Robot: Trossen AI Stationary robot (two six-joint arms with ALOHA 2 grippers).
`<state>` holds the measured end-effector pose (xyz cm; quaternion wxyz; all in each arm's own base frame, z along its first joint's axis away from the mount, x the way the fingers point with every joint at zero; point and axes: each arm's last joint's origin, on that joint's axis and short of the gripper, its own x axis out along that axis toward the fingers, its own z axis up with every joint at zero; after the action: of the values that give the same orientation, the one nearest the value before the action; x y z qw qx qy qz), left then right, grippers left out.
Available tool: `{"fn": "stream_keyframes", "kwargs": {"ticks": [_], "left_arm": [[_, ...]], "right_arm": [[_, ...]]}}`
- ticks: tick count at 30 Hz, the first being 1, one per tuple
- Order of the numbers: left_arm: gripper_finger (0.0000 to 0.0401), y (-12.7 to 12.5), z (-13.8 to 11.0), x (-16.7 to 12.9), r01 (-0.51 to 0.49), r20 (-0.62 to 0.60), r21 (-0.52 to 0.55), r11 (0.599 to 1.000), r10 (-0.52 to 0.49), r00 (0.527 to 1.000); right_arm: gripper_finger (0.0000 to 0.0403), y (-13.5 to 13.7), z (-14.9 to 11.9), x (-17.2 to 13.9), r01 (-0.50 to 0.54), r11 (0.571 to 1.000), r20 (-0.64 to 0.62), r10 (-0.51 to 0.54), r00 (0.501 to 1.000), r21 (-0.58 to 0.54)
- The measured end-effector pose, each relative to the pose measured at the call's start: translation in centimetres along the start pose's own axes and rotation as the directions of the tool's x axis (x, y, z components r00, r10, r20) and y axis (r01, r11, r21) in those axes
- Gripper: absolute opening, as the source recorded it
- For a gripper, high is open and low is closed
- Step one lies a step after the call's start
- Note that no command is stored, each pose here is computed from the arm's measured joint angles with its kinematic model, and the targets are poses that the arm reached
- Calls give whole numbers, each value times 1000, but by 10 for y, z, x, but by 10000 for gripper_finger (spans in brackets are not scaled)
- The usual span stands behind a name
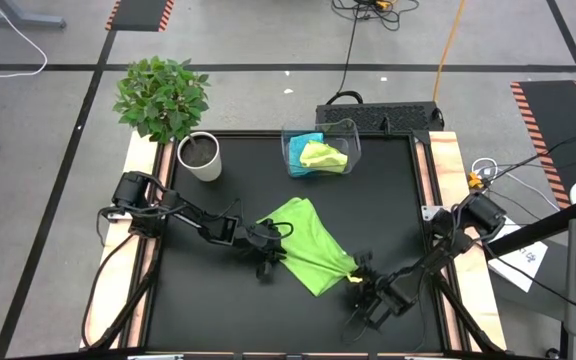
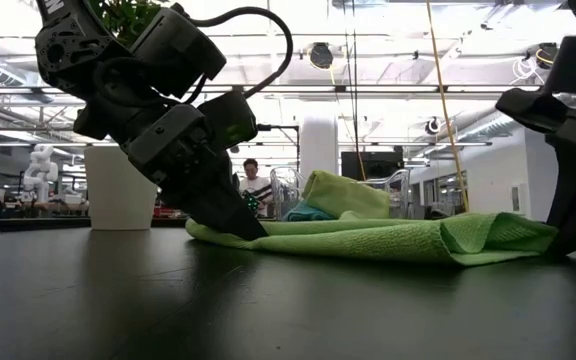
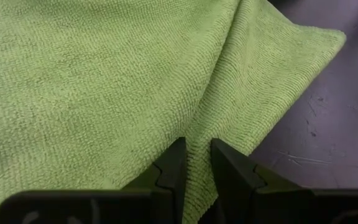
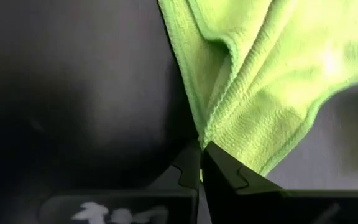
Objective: Fold microfiber towels
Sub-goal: Fold the green microfiber cloth
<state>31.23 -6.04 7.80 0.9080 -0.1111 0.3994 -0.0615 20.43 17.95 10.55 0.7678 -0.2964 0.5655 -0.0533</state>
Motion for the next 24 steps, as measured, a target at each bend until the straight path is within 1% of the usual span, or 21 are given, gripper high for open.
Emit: {"fn": "stream_keyframes", "kwargs": {"ticks": [3,7,9,11,13,15,18,21,24], "left_arm": [[81,0,0,0,1,0,0,1000,-1,1000],[81,0,0,0,5,-2,0,1000,-5,1000],[81,-1,0,0,17,-5,0,1000,-17,1000],[81,-1,0,0,22,-6,0,1000,-22,1000],[81,-1,0,0,23,-7,0,1000,-23,1000],[81,-1,0,0,24,-7,1,1000,-24,1000],[81,-1,0,0,34,-8,10,999,-34,999],[81,-4,1,-1,84,-11,30,996,-84,996],[81,-6,3,-8,114,-21,57,992,-113,993]], "right_arm": [[14,-2,-2,-3,-7,1000,-18,7,1000,-4],[44,-9,-4,-14,-42,999,-9,42,999,16],[60,-13,-6,-21,-72,997,-8,73,997,36],[75,-19,-5,-29,-89,993,19,88,996,76],[87,-26,-6,-37,-71,990,54,65,996,118],[96,-32,-5,-42,-12,988,108,-4,994,152],[99,-39,1,-47,55,980,195,-92,977,189],[96,-46,9,-41,72,982,209,-109,972,175],[91,-54,17,-32,83,979,210,-123,970,189]]}}
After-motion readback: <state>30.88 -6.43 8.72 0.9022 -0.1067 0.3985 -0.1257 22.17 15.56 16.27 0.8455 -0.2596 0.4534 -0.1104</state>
